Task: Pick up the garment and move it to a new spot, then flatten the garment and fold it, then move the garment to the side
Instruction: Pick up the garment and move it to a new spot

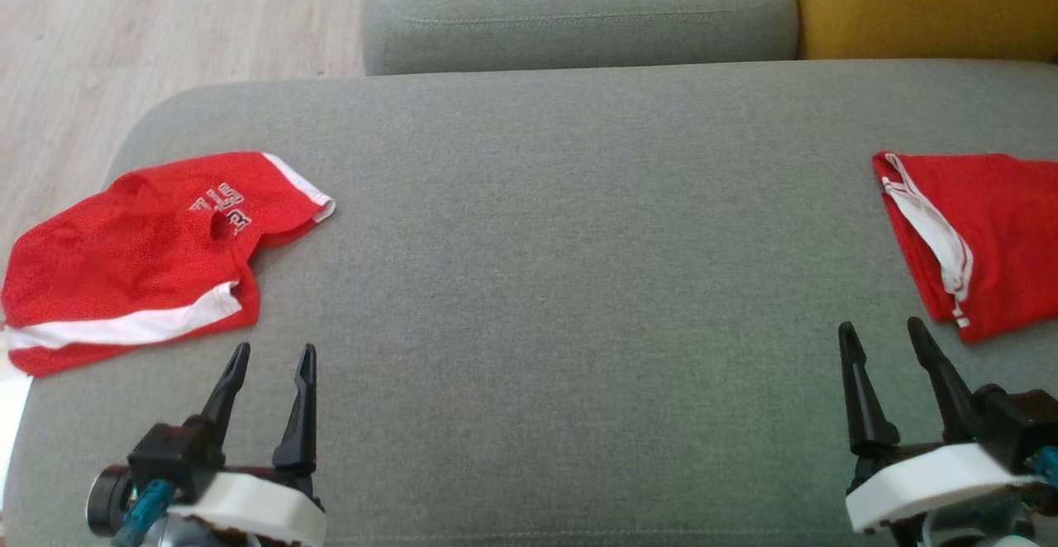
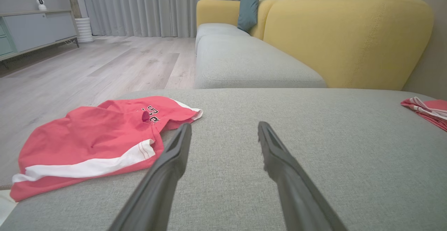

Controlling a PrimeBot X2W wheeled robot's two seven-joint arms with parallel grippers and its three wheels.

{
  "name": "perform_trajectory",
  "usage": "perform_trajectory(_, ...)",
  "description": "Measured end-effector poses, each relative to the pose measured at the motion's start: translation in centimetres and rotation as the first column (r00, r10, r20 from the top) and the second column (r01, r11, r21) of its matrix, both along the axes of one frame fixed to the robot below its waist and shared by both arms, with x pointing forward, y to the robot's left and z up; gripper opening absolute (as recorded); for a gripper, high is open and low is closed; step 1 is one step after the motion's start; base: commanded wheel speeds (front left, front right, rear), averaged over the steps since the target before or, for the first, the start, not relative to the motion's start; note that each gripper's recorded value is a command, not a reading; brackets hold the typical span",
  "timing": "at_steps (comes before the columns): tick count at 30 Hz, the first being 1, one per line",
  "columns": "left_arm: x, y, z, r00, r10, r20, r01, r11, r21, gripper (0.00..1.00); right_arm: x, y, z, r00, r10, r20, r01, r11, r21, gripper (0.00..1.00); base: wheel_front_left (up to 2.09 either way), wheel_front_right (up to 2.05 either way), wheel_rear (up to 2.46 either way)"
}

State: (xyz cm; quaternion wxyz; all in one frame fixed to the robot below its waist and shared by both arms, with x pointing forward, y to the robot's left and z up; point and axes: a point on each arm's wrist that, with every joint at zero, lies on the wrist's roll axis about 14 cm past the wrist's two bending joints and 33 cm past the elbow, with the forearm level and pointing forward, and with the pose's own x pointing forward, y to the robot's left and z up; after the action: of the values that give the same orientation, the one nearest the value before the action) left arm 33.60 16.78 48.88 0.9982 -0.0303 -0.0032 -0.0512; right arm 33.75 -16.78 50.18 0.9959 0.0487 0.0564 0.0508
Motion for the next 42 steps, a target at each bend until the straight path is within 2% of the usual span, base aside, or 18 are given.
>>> perform_trajectory(7,0.2,1.2,0.8,0.999,0.039,0.024,-0.039,0.999,0.000,1.00,1.1,1.3,0.2,0.999,0.043,0.000,-0.043,0.999,-0.003,1.00,0.00,0.00,0.00)
perform_trajectory(13,0.5,4.3,2.2,0.989,0.134,0.064,-0.134,0.991,-0.002,1.00,3.1,4.8,0.4,0.988,0.155,0.004,-0.154,0.988,-0.014,1.00,0.00,0.00,0.00)
perform_trajectory(18,-0.6,7.3,3.3,0.966,0.240,0.096,-0.241,0.971,-0.008,1.00,4.7,9.2,0.7,0.960,0.280,0.006,-0.279,0.960,-0.013,1.00,0.00,0.00,0.00)
perform_trajectory(26,-3.8,11.8,4.1,0.907,0.405,0.118,-0.405,0.914,-0.022,1.00,6.0,15.1,1.4,0.899,0.437,0.026,-0.437,0.899,-0.004,1.00,0.00,0.00,0.00)
perform_trajectory(32,-4.8,13.4,3.9,0.881,0.460,0.111,-0.461,0.887,-0.012,1.00,6.3,16.6,0.6,0.879,0.476,0.006,-0.476,0.879,0.006,1.00,0.00,0.00,0.00)
perform_trajectory(36,-4.2,13.4,3.7,0.882,0.460,0.102,-0.462,0.887,-0.011,1.00,7.1,16.7,0.5,0.878,0.479,0.007,-0.479,0.878,0.005,1.00,0.00,0.00,0.00)
perform_trajectory(42,-0.4,13.5,3.0,0.896,0.438,0.074,-0.439,0.898,0.003,1.00,8.9,16.5,-0.1,0.877,0.481,-0.013,-0.481,0.877,-0.006,1.00,0.00,0.00,0.00)
